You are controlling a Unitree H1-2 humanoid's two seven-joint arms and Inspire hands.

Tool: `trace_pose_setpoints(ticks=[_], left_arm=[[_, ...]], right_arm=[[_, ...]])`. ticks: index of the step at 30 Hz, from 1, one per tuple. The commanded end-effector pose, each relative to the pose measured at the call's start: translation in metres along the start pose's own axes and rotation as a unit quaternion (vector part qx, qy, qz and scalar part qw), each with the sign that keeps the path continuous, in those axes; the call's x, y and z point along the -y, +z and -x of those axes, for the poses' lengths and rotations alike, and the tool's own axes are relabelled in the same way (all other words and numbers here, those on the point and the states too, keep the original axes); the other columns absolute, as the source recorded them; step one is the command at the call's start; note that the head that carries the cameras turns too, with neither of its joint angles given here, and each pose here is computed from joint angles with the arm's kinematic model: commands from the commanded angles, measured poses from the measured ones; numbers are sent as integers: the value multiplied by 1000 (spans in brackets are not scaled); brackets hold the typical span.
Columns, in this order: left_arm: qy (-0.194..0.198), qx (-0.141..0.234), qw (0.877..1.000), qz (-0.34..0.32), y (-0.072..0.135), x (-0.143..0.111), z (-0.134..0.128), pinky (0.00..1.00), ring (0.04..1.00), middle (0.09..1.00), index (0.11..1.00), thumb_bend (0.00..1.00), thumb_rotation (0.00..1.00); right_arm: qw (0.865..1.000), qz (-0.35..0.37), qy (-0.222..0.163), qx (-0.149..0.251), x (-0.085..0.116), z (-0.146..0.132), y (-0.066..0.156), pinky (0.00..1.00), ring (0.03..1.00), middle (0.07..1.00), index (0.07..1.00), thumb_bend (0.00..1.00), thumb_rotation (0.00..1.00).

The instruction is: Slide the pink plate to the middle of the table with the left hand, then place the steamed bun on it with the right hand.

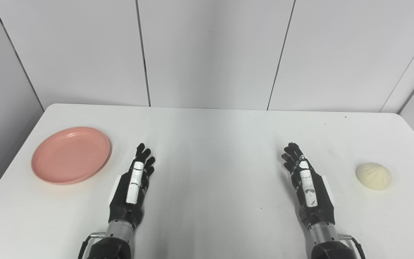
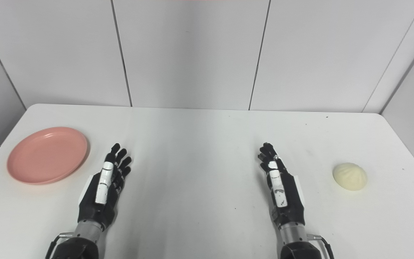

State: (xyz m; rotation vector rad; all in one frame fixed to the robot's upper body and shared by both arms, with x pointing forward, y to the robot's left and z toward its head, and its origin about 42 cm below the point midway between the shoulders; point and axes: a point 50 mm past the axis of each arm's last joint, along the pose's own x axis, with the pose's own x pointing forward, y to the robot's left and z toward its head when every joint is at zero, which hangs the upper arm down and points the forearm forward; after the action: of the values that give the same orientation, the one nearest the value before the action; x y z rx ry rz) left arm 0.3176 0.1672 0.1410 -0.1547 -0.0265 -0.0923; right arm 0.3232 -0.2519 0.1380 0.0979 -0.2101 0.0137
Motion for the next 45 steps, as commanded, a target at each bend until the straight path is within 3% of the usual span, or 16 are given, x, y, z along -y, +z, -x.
trace_pose_setpoints(ticks=[1,16,26,36,45], left_arm=[[-8,43,999,-8,12,9,-9,1000,965,1000,1000,659,929],[-10,40,999,-11,-7,24,-9,1000,957,1000,1000,642,1000],[-9,39,999,-7,-15,24,-8,1000,955,1000,1000,674,981],[-10,41,999,-1,-18,22,-7,1000,964,1000,1000,640,980],[-11,49,999,-4,-15,15,-6,1000,971,1000,1000,628,977]], right_arm=[[1000,5,3,16,10,2,-2,966,914,912,908,808,903],[1000,3,5,15,28,7,-16,976,916,912,910,754,929],[1000,-6,2,6,28,9,-21,976,920,911,901,745,916],[1000,-6,4,5,25,11,-21,988,936,922,919,695,941],[1000,-1,6,10,19,12,-19,976,925,913,908,712,935]])
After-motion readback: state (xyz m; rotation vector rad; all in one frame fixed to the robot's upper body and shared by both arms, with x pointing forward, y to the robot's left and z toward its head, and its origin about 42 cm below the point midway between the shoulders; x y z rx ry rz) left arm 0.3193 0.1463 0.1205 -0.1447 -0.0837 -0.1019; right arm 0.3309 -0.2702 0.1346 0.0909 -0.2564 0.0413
